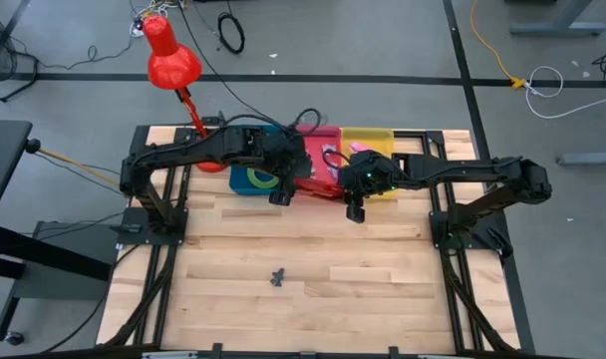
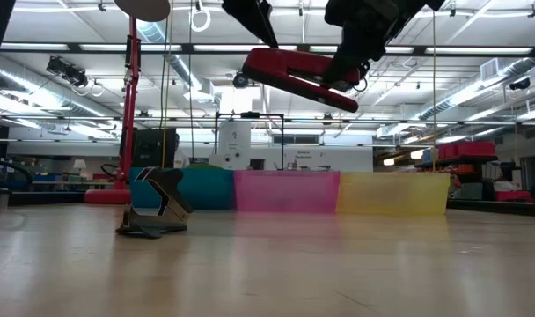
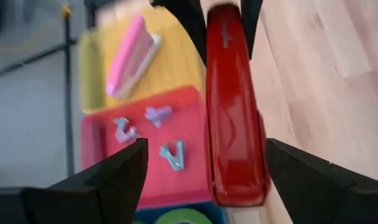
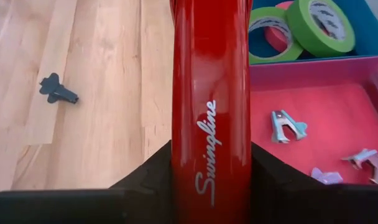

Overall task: Pick and place Stapler, Stapler remover, tape
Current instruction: Put the red stapler into the yellow bin

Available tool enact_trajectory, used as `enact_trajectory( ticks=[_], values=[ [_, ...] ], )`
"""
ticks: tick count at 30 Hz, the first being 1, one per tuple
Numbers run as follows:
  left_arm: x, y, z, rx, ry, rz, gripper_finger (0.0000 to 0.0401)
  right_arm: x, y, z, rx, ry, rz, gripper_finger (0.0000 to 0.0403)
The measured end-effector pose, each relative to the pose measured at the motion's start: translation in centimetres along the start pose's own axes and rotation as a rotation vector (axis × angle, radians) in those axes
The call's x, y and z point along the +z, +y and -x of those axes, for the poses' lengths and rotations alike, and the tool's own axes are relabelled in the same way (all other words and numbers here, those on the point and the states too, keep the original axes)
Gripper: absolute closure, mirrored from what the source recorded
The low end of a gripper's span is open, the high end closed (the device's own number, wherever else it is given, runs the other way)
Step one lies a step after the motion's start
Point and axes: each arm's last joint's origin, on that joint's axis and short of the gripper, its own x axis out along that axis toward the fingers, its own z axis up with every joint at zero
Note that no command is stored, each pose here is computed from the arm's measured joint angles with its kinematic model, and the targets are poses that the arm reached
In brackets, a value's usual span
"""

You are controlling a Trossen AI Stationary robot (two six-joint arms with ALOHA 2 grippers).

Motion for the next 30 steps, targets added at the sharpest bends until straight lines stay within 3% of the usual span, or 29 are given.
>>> enact_trajectory(
  ticks=[15, 24, 30],
  values=[
    [-0.9, -0.1, 8.3, 0.047, -0.190, 0.084, 0.0076, -1.2, -2.0, 3.5, -0.118, 0.059, -0.035, 0.0268],
    [-1.2, 0.0, 9.4, 0.054, -0.217, 0.115, 0.0076, -2.5, -4.4, 4.1, -0.215, 0.170, -0.125, 0.0268],
    [-1.1, 0.0, 9.1, 0.052, -0.212, 0.119, 0.0076, -3.3, -6.0, 4.5, -0.321, 0.215, -0.282, 0.0268]
  ],
)
